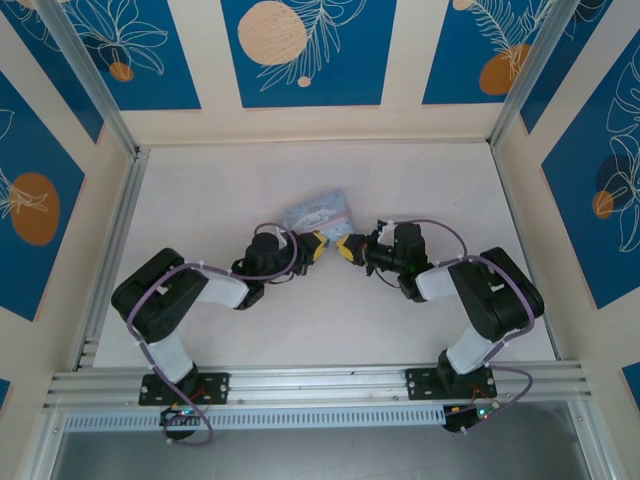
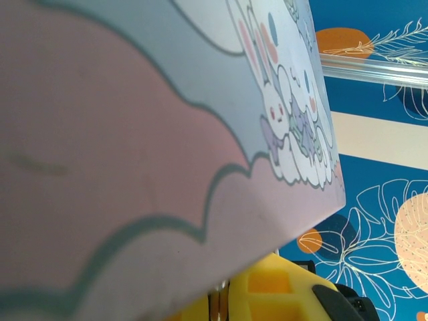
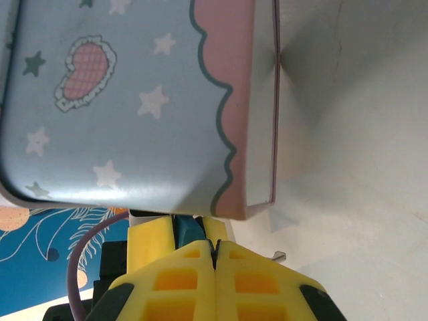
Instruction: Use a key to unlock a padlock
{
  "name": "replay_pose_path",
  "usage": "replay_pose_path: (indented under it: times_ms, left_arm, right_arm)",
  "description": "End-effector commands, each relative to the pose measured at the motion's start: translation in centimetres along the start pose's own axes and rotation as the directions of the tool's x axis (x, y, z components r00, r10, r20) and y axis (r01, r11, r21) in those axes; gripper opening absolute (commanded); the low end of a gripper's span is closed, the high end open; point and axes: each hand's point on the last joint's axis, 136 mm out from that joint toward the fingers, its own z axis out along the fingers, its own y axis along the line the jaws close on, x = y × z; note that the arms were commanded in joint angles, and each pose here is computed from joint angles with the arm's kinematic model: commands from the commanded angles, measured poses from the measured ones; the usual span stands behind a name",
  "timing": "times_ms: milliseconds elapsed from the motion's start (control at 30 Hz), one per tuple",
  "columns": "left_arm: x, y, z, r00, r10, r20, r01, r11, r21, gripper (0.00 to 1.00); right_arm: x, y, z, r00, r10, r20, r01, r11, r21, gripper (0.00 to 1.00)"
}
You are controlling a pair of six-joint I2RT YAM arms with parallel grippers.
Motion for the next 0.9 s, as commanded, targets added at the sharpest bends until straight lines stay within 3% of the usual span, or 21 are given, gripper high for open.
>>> replay_pose_path:
  times_ms: [0, 400, 633, 867]
  left_arm:
    - [2.2, -3.8, -0.5, 0.997, 0.023, -0.074, -0.013, 0.991, 0.131, 0.0]
    - [2.2, -3.9, -0.3, 0.997, 0.009, -0.078, 0.001, 0.992, 0.128, 0.0]
    - [2.3, -4.1, -0.1, 0.997, 0.01, -0.082, 0.001, 0.991, 0.131, 0.0]
    - [2.6, -3.9, -0.2, 0.995, 0.013, -0.097, -0.001, 0.992, 0.128, 0.0]
  right_arm:
    - [-0.6, 0.0, 0.6, 1.0, -0.027, 0.003, 0.027, 1.0, 0.006, 0.0]
    - [0.2, 0.9, 2.0, 0.979, -0.186, -0.088, 0.185, 0.983, -0.02, 0.0]
    - [1.9, 2.5, 3.9, 0.98, -0.134, -0.15, 0.121, 0.988, -0.095, 0.0]
    - [2.5, 2.7, 5.0, 0.972, -0.155, -0.176, 0.141, 0.986, -0.09, 0.0]
